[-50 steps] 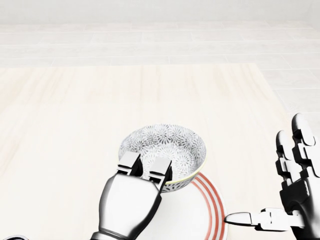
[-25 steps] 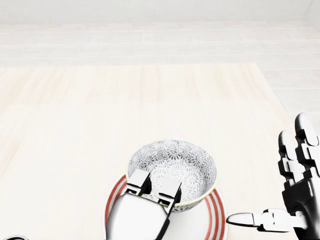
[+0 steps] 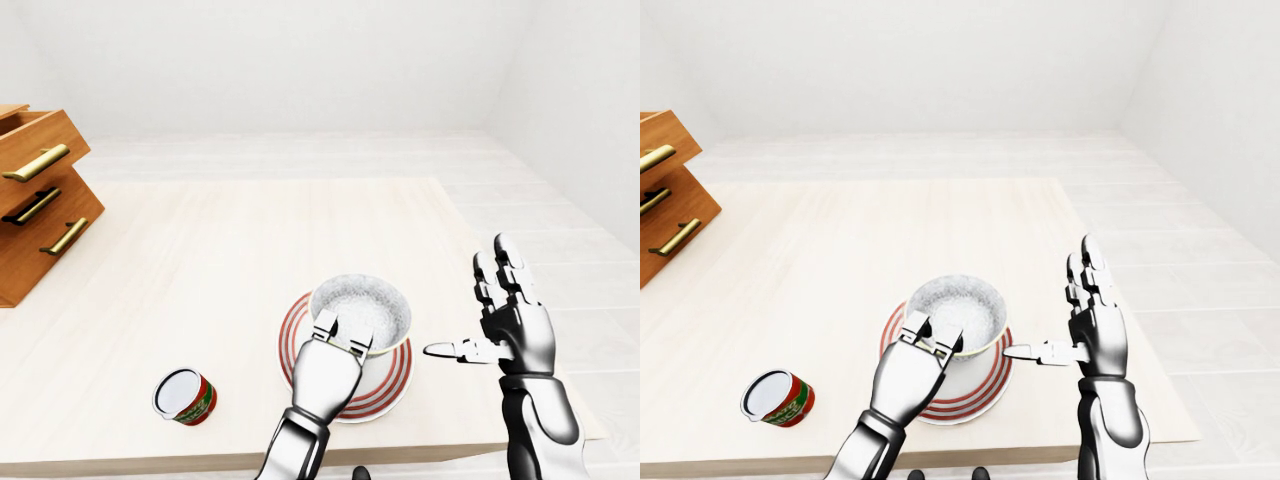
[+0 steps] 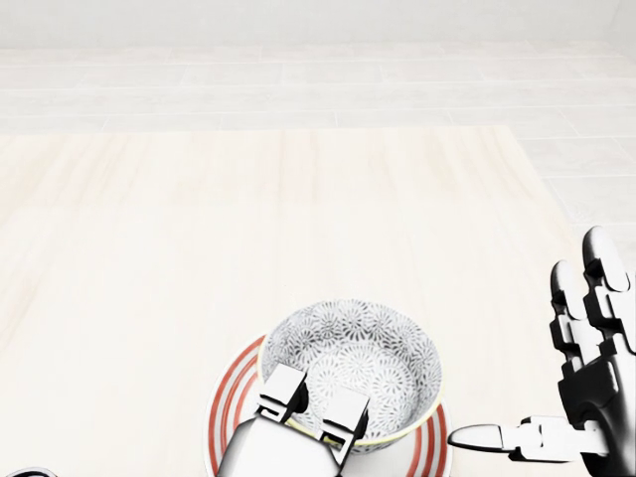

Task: Put the bowl on the plate.

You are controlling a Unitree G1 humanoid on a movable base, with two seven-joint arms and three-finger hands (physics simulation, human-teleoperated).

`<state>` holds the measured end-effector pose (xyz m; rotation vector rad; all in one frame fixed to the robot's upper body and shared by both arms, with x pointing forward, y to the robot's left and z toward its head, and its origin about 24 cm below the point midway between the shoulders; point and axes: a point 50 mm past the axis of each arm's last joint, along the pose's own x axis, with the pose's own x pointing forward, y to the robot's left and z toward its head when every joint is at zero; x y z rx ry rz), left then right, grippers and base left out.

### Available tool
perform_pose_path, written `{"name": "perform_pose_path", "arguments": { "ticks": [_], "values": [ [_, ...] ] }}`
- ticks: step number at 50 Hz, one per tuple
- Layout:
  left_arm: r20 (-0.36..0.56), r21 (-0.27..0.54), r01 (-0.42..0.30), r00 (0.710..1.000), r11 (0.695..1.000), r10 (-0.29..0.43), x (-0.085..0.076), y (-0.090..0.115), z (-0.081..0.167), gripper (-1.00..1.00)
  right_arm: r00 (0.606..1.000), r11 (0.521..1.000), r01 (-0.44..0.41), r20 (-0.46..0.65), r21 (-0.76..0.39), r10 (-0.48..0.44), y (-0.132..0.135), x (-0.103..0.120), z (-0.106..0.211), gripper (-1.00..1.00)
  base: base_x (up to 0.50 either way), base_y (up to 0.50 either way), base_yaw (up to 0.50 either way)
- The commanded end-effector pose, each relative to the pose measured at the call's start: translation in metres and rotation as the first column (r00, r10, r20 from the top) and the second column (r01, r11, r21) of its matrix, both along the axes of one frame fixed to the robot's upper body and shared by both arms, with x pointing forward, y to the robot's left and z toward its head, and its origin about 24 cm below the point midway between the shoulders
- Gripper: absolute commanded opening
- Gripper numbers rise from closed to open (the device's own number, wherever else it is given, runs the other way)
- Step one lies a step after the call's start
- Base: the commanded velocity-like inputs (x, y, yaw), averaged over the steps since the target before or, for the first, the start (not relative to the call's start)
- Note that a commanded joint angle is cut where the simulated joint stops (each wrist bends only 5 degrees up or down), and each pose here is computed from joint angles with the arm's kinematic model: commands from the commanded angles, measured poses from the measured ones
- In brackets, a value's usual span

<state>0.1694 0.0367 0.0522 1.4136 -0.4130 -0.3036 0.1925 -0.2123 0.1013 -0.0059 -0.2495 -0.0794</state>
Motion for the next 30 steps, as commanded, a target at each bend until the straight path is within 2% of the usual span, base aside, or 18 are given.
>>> {"name": "perform_pose_path", "arguments": {
  "ticks": [1, 16, 30],
  "values": [
    [0.021, -0.021, 0.007, 1.000, 1.000, -0.007, -0.004, 0.001, 0.001, -1.00, 1.000, 1.000, -0.001, -0.002, 0.000, 0.001, 0.000, 0.000, -0.001, 1.00, 0.00, 0.00, 0.00],
    [0.021, -0.016, -0.018, 1.000, 1.000, 0.018, 0.005, 0.005, -0.001, -1.00, 1.000, 1.000, 0.001, 0.000, 0.001, -0.001, 0.000, 0.000, -0.001, 1.00, 0.00, 0.00, 0.00],
    [0.024, -0.009, -0.070, 0.997, 0.998, 0.070, 0.021, 0.012, -0.001, -1.00, 1.000, 1.000, 0.002, 0.004, -0.004, -0.002, 0.001, -0.002, 0.002, 1.00, 0.00, 0.00, 0.00]
  ]
}}
